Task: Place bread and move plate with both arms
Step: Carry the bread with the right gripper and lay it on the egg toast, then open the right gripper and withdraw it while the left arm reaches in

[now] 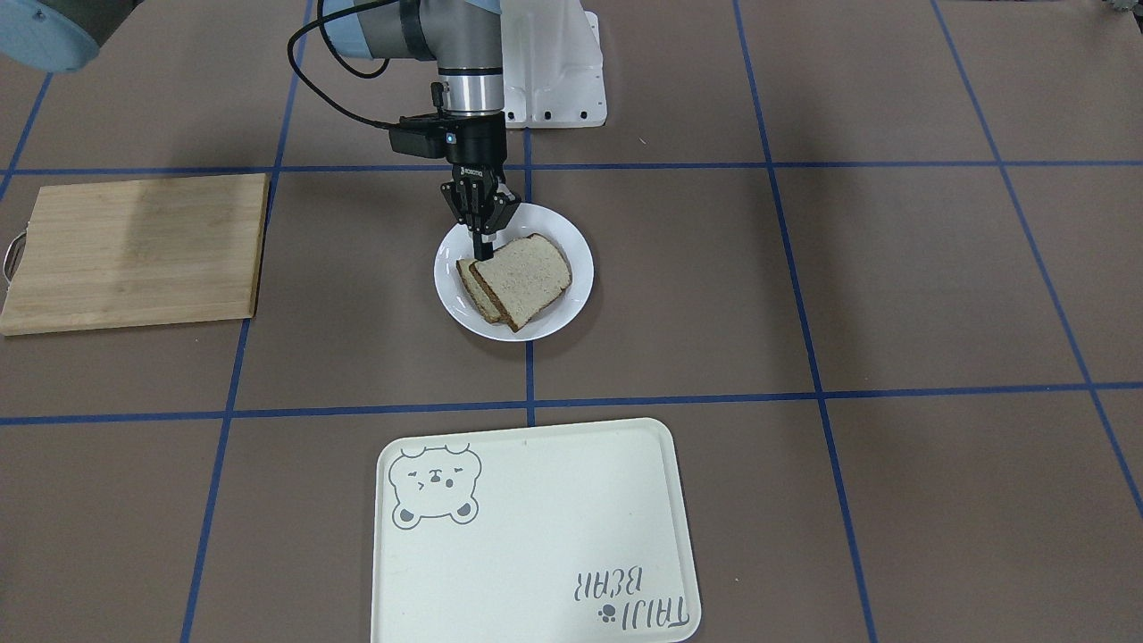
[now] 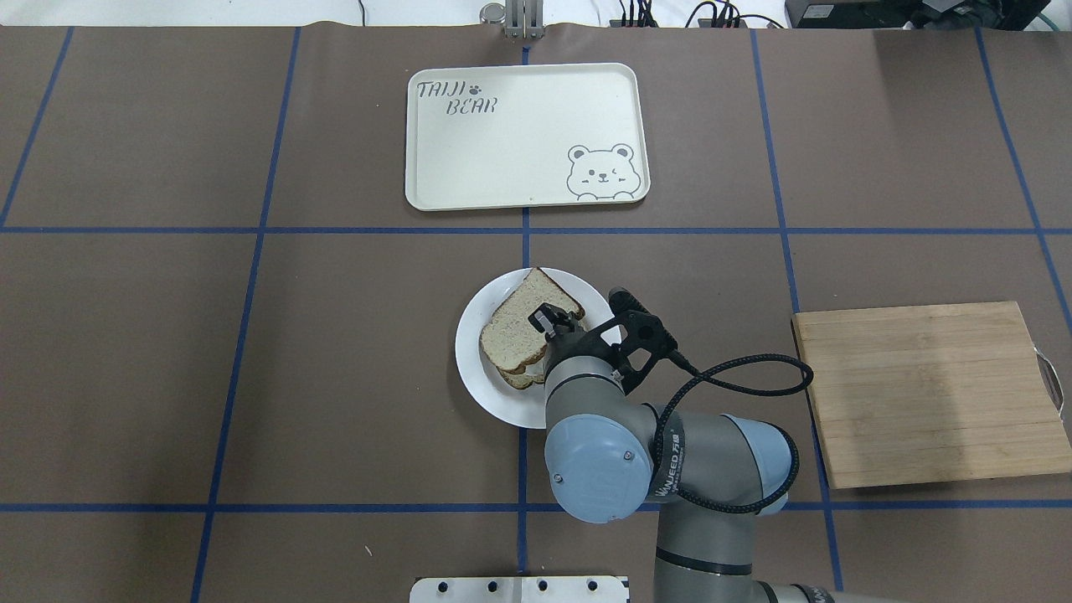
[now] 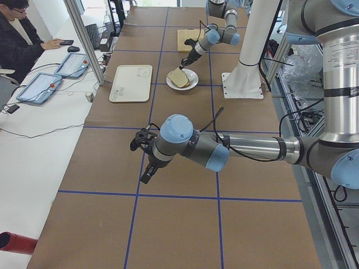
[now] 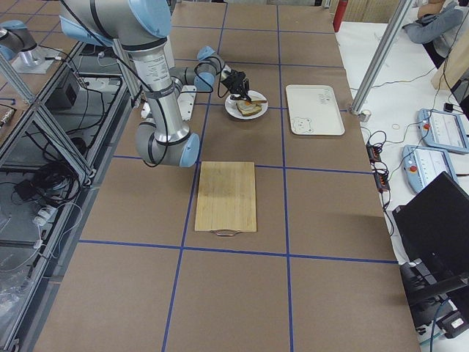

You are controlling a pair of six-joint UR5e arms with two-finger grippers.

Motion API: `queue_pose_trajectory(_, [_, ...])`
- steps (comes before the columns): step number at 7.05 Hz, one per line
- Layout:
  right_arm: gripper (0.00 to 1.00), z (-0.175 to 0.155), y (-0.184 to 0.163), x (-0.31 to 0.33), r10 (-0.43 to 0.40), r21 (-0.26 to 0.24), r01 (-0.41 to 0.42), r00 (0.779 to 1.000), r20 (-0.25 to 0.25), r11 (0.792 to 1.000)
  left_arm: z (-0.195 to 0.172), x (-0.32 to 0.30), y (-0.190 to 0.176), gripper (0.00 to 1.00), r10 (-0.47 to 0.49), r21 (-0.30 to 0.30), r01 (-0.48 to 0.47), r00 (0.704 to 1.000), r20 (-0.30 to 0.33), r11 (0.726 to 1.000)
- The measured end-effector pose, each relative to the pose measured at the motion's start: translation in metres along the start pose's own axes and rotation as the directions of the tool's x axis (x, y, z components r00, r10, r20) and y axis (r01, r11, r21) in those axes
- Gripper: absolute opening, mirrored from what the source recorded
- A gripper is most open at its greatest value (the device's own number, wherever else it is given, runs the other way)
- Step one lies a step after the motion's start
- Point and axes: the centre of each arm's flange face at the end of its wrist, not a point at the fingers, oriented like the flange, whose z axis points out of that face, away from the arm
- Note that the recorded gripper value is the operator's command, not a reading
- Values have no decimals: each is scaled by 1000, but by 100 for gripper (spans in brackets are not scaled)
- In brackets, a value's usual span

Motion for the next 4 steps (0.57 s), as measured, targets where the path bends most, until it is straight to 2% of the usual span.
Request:
queue_pose_trajectory(1, [99, 0, -2, 4, -19, -1, 19, 1000, -4, 1000, 0, 0, 0, 99, -2, 0, 2, 1000, 0, 1000])
queue_pose_trajectory(3, [100, -7, -13, 11, -86, 2, 86, 996, -10, 996, 0, 1, -1, 99, -3, 1, 3, 1000, -1, 1000])
queue_pose_trajectory(4, [100, -19, -25, 11, -125, -15, 125, 992, -3, 992, 0, 1, -2, 99, -3, 2, 3, 1000, 0, 1000])
